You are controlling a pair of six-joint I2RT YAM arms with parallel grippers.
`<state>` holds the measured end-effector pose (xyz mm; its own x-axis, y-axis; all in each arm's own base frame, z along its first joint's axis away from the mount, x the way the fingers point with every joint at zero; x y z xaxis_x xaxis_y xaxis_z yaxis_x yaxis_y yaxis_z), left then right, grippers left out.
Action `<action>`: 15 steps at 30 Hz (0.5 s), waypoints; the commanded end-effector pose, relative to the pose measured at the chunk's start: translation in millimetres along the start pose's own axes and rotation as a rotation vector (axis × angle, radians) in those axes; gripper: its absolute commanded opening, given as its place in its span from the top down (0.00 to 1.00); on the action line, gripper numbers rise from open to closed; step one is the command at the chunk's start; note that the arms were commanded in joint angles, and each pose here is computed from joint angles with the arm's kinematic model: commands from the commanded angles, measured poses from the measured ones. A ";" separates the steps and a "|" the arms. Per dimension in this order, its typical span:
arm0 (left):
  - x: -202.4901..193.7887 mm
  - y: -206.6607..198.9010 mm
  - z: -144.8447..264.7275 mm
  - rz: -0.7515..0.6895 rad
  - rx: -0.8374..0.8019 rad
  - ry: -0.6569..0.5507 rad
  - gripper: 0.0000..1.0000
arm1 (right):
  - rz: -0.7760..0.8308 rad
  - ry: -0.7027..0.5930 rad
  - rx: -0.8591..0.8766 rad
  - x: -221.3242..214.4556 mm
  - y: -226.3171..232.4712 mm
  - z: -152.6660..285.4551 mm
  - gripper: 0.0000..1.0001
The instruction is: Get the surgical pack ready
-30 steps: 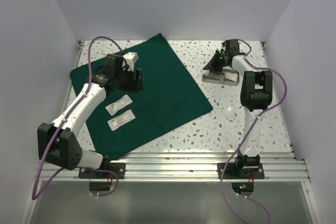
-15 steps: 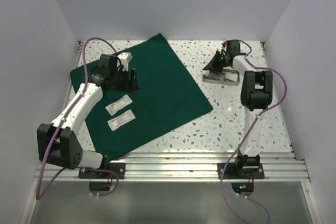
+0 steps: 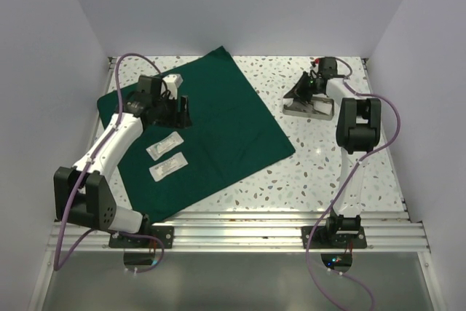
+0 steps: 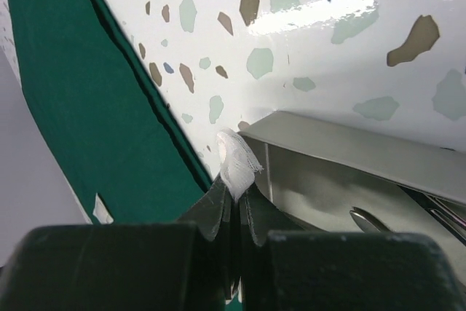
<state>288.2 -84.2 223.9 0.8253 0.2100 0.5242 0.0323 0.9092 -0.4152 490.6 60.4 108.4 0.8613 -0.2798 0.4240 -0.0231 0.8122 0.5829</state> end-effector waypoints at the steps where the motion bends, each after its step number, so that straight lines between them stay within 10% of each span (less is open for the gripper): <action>1: 4.9 1.3 -2.7 -0.004 -0.023 0.001 0.30 | -0.018 0.013 -0.022 -2.7 -8.1 9.2 0.99; 15: 1.5 6.8 -5.2 0.019 -0.028 0.017 0.30 | 0.010 -0.134 0.136 13.8 17.2 31.0 0.97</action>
<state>291.5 -81.8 216.8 0.8403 0.2178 0.4964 0.0183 0.9038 -0.4276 480.9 55.1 105.6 0.8482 -0.3169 0.4244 -0.0319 0.7693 0.6381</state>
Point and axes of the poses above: each gripper's point midway between its finger pads, its own z axis back along the fingers, its own y axis along the line the jaws close on, x = y × z, the point moved 9 cm from there along z, back along the fingers, and after that the axes turned 15 degrees about z, right-handed, at the moved point
